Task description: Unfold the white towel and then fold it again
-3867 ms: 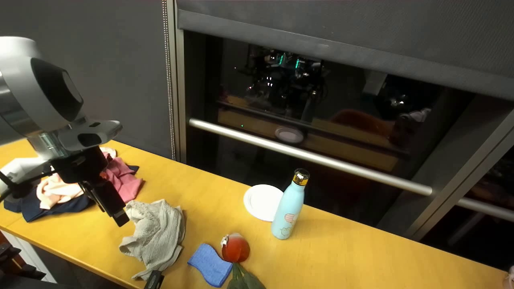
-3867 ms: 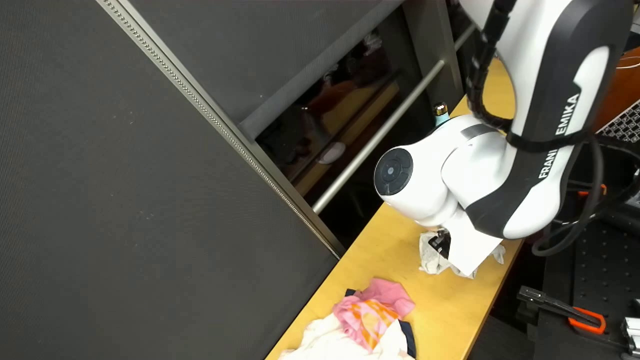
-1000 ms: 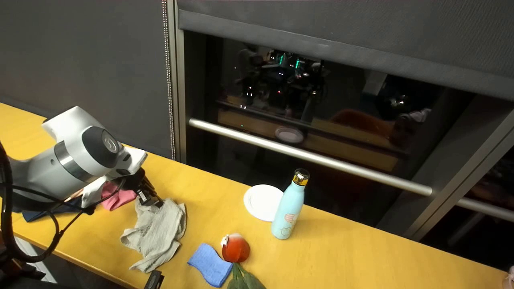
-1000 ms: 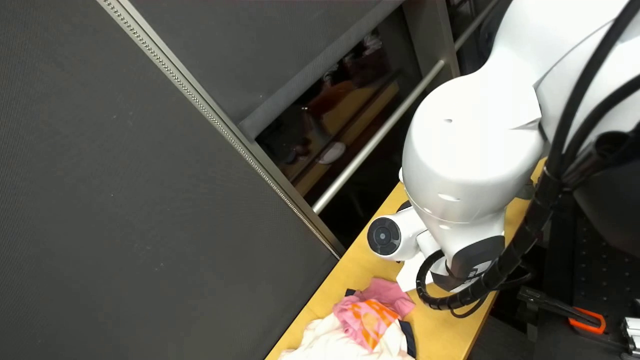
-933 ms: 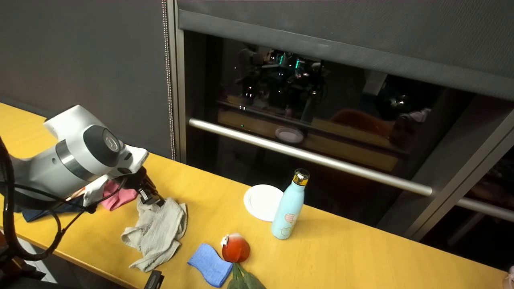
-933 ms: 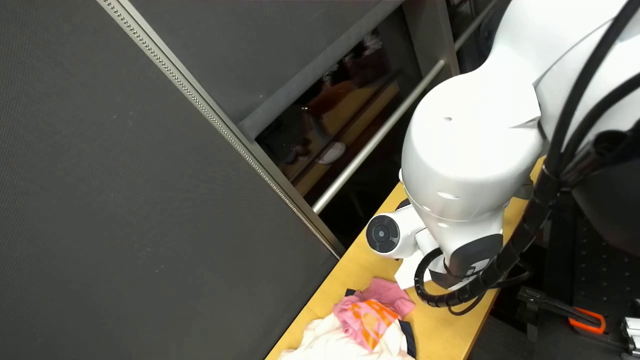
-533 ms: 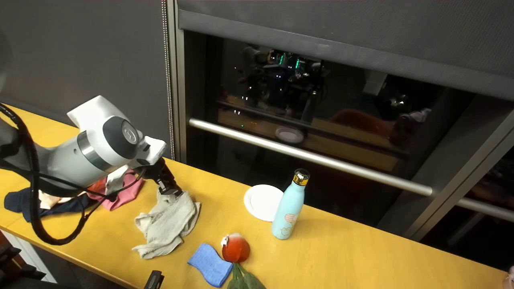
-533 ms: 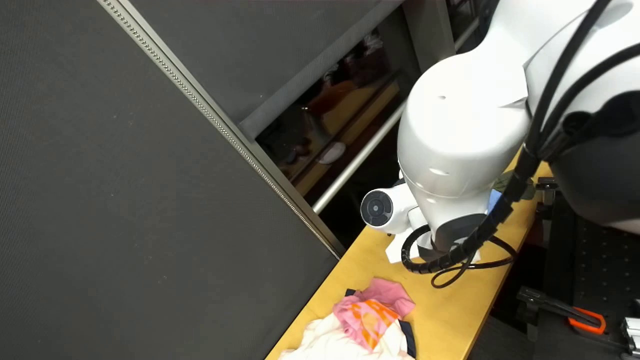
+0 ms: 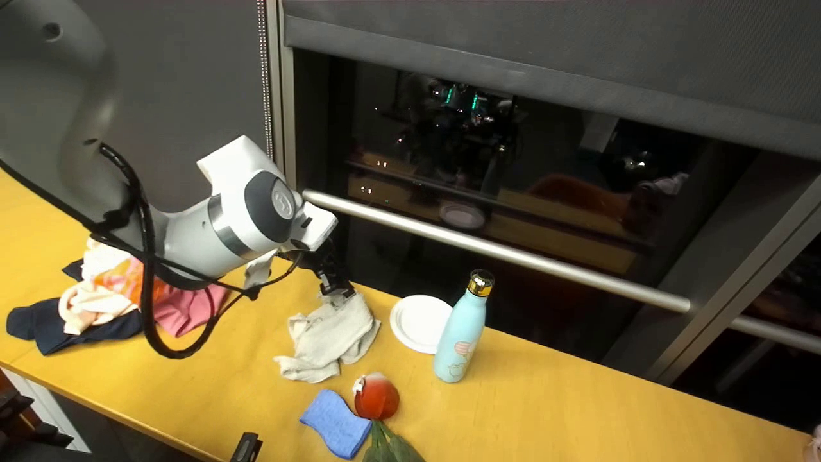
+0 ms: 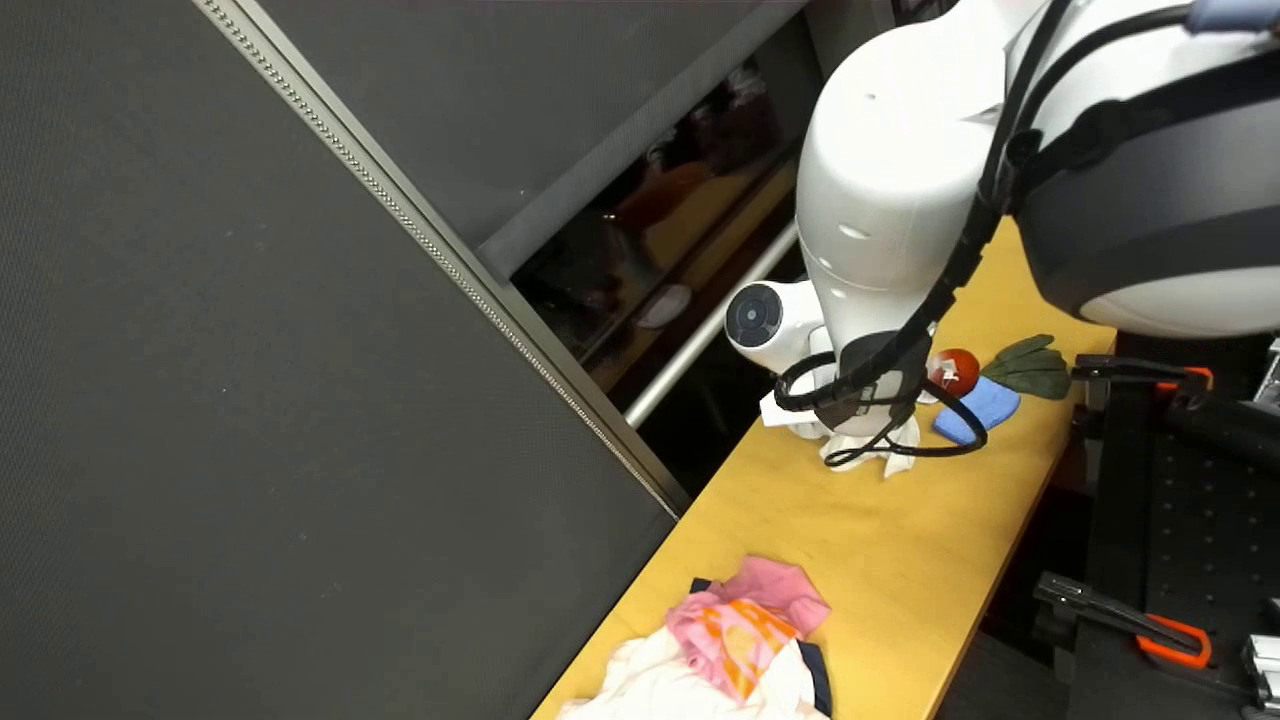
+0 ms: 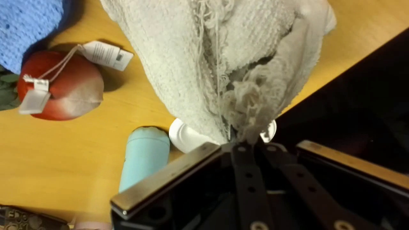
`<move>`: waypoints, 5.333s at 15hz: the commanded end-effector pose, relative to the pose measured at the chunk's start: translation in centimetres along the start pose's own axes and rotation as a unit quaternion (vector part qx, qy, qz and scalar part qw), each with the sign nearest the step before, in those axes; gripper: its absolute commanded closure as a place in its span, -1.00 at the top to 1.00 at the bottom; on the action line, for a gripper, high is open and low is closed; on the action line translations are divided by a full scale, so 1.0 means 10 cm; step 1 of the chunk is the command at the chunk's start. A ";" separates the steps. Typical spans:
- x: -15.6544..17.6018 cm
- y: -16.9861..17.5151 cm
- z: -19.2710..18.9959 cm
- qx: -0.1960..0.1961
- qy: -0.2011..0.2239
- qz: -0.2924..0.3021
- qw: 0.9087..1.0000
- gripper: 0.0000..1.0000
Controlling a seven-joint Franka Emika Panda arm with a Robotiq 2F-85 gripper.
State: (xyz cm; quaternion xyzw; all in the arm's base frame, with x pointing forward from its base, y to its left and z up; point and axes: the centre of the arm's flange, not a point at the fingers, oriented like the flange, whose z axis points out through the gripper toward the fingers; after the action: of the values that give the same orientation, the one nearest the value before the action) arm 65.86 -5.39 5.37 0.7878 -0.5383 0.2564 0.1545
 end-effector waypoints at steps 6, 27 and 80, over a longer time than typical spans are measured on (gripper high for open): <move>0.76 0.09 -0.36 0.003 0.028 0.083 0.996 -0.98; 0.65 0.13 -0.70 0.009 0.133 0.142 0.981 -0.98; -0.50 0.63 -0.42 -0.136 -0.314 -0.231 0.911 1.00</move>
State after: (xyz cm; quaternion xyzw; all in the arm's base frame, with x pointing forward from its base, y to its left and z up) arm 58.08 -1.77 5.72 0.9152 -0.3657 -0.1250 0.1144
